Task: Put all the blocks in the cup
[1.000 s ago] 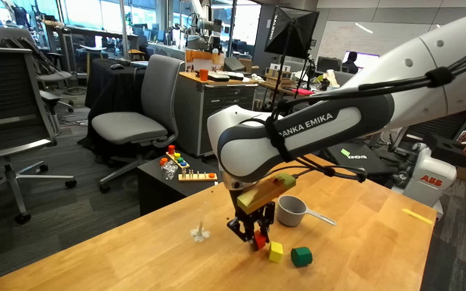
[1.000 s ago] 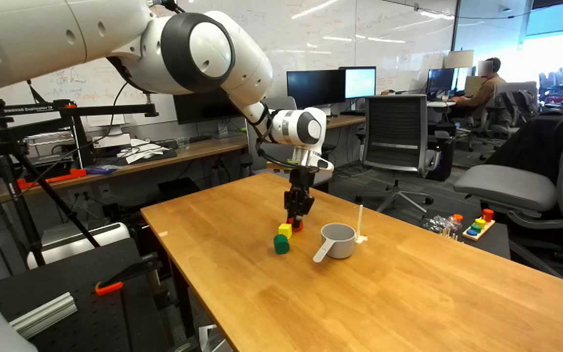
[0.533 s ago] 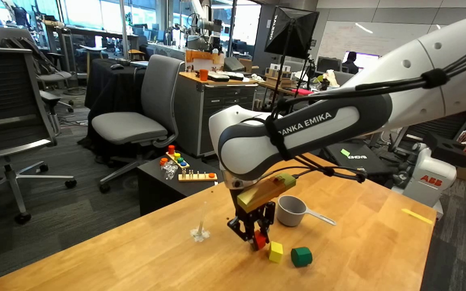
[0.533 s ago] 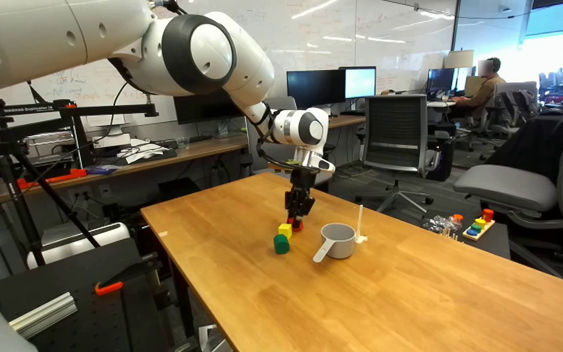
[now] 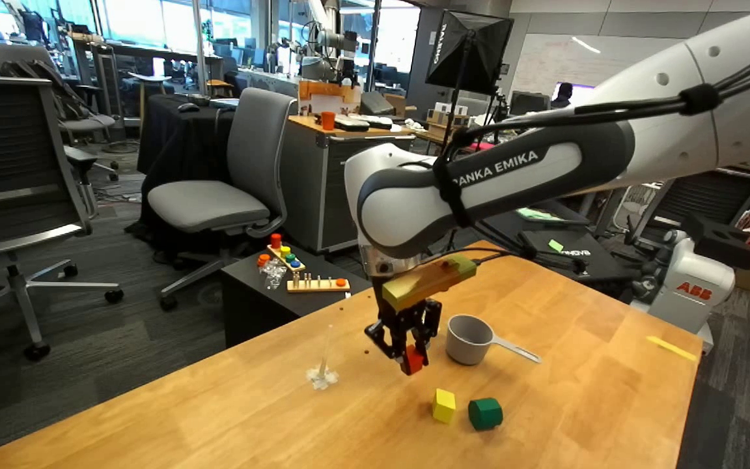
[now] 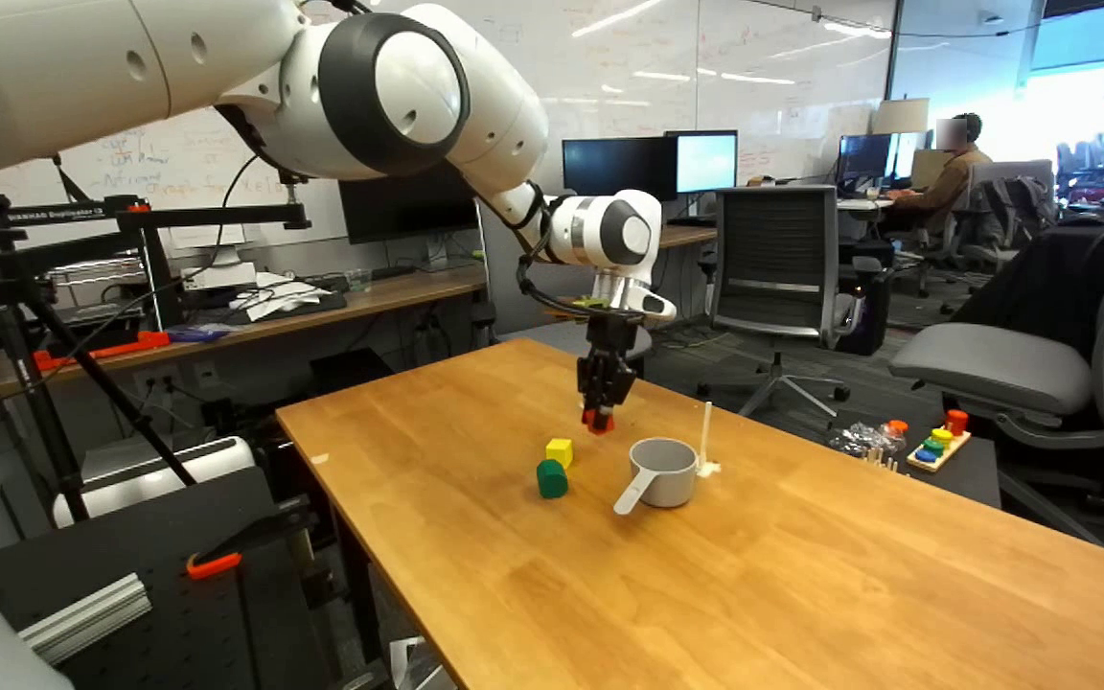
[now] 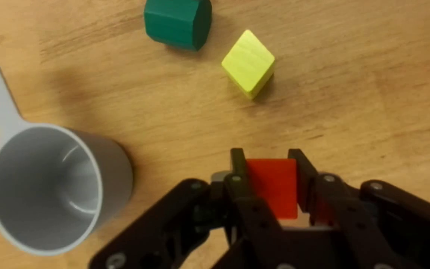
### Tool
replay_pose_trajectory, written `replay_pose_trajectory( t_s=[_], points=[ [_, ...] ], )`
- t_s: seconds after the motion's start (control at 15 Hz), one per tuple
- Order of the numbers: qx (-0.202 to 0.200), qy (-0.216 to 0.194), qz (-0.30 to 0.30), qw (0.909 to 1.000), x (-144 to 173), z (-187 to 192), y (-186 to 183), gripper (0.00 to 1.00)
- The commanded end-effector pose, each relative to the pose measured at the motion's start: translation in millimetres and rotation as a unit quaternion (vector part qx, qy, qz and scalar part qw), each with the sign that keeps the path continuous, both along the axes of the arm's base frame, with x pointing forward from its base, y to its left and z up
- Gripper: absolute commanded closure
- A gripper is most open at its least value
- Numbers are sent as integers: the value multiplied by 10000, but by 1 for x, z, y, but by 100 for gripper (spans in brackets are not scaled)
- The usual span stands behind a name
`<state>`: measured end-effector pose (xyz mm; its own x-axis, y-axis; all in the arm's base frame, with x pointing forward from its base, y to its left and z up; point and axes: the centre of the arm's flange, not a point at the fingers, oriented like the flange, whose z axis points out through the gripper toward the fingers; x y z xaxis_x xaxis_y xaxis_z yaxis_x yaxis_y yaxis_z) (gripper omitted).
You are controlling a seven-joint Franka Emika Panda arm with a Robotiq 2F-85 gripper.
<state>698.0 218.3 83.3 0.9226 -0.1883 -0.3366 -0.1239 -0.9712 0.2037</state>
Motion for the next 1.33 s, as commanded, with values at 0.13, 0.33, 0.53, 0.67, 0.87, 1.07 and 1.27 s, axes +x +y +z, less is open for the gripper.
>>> replay_pose_trajectory(
  t_s=[0.13,0.33,0.53,0.67,0.87,1.07,1.27],
  points=[
    [105,-513,-314,9981,30,77,-31,90],
    [75,-670,-609,9959,34,102,-61,90],
    [-9,-615,-977,9933,30,101,-97,90],
    [-79,-537,-1211,9912,25,95,-119,87],
    [-150,-361,-1438,9888,15,82,-145,85],
    [-231,-165,-1624,9863,2,73,-160,88],
    [-304,-53,-1721,9846,-9,69,-163,89]
  ],
)
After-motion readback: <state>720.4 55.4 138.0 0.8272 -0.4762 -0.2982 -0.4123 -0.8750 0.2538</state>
